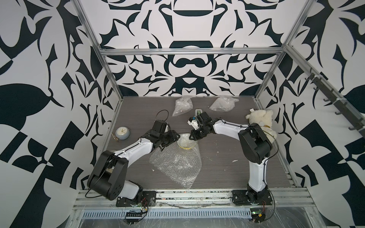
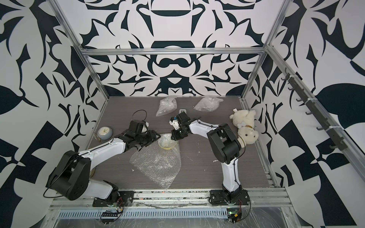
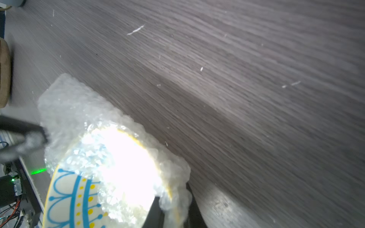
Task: Wrap bowls in bubble wrap
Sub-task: Wrap the bowl in bubble wrap.
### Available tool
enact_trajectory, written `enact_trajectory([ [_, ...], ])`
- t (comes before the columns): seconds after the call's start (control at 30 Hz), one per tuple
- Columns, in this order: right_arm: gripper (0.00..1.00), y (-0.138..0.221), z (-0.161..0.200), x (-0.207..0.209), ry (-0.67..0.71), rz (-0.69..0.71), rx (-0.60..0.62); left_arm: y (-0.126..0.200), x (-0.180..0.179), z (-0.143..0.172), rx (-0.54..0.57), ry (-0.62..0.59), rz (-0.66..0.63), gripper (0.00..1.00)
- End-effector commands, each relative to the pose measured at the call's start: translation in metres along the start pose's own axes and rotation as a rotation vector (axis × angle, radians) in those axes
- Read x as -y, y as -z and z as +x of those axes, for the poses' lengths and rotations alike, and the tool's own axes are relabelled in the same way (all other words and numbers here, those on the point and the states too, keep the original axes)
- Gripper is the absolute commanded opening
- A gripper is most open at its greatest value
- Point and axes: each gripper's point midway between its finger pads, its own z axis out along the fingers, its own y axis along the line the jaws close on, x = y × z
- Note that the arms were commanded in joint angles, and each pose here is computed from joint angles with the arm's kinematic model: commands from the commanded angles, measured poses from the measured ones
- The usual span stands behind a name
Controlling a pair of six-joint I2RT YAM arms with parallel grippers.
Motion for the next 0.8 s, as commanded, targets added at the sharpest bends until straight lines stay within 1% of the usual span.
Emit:
enact_trajectory([
  [0.0,0.06,0.014,-0.015,0.016,0.003,0.079,0.094,0.017,-0.051,0.001,0.040,0.093,-0.152,0.62],
  [0.17,0.03,0.024,-0.021,0.022,0.007,0.117,0.154,0.044,-0.104,0.002,0.072,0.209,-0.268,0.68],
  [0.27,0.03,0.024,-0.022,0.023,0.007,0.118,0.152,0.051,-0.132,0.010,0.052,0.261,-0.338,0.70],
  [0.43,0.03,0.021,-0.020,0.022,0.004,0.104,0.140,0.055,-0.150,0.018,0.024,0.269,-0.419,0.70],
  [0.5,0.03,0.021,-0.020,0.021,0.004,0.104,0.142,0.060,-0.158,0.021,0.017,0.281,-0.472,0.69],
  [0.53,0.03,0.021,-0.020,0.021,0.005,0.103,0.141,0.057,-0.164,0.025,-0.004,0.290,-0.500,0.69],
  [0.57,0.03,0.022,-0.021,0.021,0.004,0.105,0.143,0.054,-0.165,0.026,-0.010,0.291,-0.502,0.68],
  [0.67,0.03,0.022,-0.022,0.021,0.005,0.108,0.145,0.039,-0.156,0.029,-0.040,0.304,-0.422,0.62],
  [0.77,0.03,0.020,-0.021,0.022,0.001,0.107,0.139,0.028,-0.151,0.030,-0.062,0.304,-0.377,0.57],
])
